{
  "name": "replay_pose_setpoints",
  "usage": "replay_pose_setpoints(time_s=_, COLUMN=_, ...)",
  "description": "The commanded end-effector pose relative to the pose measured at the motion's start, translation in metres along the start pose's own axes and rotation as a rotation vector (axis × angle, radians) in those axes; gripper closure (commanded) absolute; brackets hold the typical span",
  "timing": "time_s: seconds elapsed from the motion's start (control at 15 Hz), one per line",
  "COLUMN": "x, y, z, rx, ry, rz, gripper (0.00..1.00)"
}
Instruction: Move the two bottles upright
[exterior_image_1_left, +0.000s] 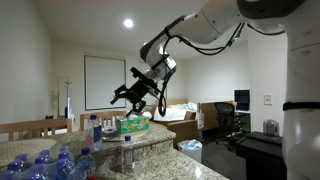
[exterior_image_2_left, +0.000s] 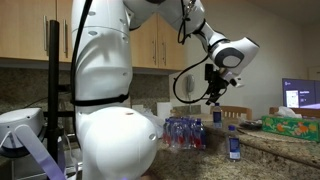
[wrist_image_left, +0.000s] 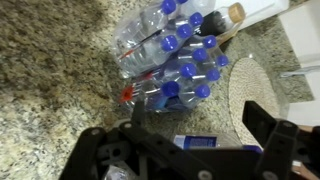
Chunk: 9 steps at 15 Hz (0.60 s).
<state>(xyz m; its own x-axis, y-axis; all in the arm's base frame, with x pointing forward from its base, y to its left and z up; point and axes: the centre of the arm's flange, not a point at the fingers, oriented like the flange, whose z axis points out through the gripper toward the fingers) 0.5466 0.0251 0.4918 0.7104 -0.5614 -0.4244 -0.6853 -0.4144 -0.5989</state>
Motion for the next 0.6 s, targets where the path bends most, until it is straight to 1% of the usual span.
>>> replay_pose_setpoints(time_s=0.0, x=-0.043, y=-0.007, z=0.002, rx=-0.192, ry=0.083, rz=-0.001, gripper=0.00)
replay_pose_setpoints(time_s=0.13, x=-0.064, y=-0.007, z=0.001, rx=-0.316, ry=0.117, rz=-0.044, gripper=0.00)
replay_pose_setpoints(time_s=0.27, x=-0.072, y=0.000, z=-0.004, rx=-0.438, ry=0.152, rz=-0.079, gripper=0.00)
replay_pose_setpoints(time_s=0.4, x=-0.075, y=0.011, z=-0.011, rx=-0.565, ry=0.176, rz=-0.108, gripper=0.00)
replay_pose_setpoints(time_s=0.53, x=-0.077, y=0.021, z=-0.019, rx=-0.694, ry=0.182, rz=-0.131, gripper=0.00)
